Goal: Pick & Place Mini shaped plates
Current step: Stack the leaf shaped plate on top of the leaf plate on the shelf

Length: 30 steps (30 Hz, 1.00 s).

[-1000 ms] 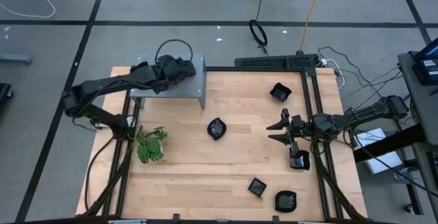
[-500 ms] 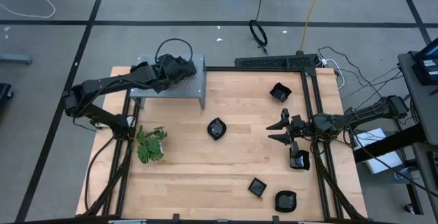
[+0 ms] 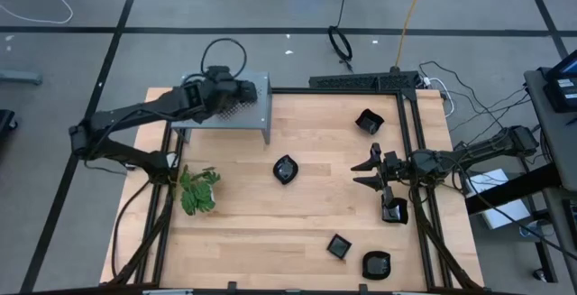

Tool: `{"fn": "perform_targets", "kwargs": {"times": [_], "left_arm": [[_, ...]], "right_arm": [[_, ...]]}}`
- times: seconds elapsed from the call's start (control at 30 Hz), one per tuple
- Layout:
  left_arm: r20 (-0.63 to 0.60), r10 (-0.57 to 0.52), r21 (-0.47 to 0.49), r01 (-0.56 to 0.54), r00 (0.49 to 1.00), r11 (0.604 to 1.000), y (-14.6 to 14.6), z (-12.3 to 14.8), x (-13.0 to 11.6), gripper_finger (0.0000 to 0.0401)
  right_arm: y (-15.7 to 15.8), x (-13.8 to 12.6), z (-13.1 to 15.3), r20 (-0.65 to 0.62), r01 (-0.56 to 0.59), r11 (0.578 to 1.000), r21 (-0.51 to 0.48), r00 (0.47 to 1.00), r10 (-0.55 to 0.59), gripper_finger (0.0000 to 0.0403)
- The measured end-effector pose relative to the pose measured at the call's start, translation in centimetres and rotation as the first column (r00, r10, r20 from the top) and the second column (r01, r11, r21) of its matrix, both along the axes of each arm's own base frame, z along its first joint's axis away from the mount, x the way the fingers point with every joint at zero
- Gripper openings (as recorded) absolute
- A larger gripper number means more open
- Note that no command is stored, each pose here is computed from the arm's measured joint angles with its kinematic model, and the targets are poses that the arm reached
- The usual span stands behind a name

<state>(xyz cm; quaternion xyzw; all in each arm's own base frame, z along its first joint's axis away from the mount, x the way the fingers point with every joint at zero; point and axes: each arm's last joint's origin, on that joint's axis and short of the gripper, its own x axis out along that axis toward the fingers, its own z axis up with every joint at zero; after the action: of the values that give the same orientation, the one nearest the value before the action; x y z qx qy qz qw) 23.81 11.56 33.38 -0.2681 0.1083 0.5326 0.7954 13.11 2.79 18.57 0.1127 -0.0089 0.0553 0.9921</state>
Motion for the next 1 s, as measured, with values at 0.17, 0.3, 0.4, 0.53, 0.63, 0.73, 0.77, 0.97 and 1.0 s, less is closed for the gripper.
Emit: {"fn": "perform_targets", "kwargs": {"times": [0.17, 0.3, 0.4, 0.53, 0.63, 0.73, 0.77, 0.97, 1.0], "left_arm": [[-0.117, -0.357, 0.028, 0.362, 0.927, 0.932, -1.7, 0.5, 0.8, 0.0188], [-0.128, -0.521, -0.022, 0.523, 0.844, 0.852, -2.9, -0.4, 2.2, 0.0189], [-0.126, -0.561, -0.094, 0.554, 0.818, 0.828, -3.8, -1.8, 3.5, 0.0189], [-0.15, -0.591, -0.165, 0.57, 0.792, 0.805, -5.0, -3.6, 5.1, 0.0189], [-0.203, -0.624, -0.214, 0.588, 0.754, 0.78, -5.9, -5.3, 6.2, 0.0189], [-0.222, -0.643, -0.282, 0.583, 0.733, 0.762, -7.0, -6.7, 6.9, 0.0189], [-0.223, -0.642, -0.304, 0.573, 0.734, 0.761, -7.4, -7.2, 7.1, 0.0189], [-0.197, -0.592, -0.416, 0.48, 0.782, 0.773, -9.1, -9.7, 8.2, 0.0189], [-0.189, -0.574, -0.435, 0.456, 0.797, 0.777, -9.3, -10.1, 8.4, 0.0189]], "right_arm": [[0.0, 0.0, 0.0, 0.0, 0.0, 1.0, 0.0, 1.0, 0.0, 0.0141], [0.0, 0.0, 0.0, 0.0, 0.0, 1.0, 0.0, 1.0, 0.0, 0.0141], [0.0, 0.0, 0.0, 0.0, -0.001, 1.0, 0.0, 1.0, 0.001, 0.0141], [0.0, 0.0, 0.0, 0.0, 0.0, 1.0, 0.0, 1.0, 0.0, 0.0141], [0.0, 0.0, 0.0, 0.0, 0.0, 1.0, 0.0, 1.0, 0.0, 0.0141], [0.0, 0.0, 0.0, 0.0, -0.001, 1.0, 0.0, 1.0, 0.001, 0.0141], [0.0, 0.0, 0.0, -0.001, -0.001, 1.0, 0.0, 1.0, 0.001, 0.0141], [0.0, 0.0, 0.0, 0.0, 0.0, 1.0, 0.0, 1.0, 0.0, 0.0141], [0.0, 0.0, 0.0, 0.0, 0.0, 1.0, 0.0, 1.0, 0.0, 0.0141]]}}
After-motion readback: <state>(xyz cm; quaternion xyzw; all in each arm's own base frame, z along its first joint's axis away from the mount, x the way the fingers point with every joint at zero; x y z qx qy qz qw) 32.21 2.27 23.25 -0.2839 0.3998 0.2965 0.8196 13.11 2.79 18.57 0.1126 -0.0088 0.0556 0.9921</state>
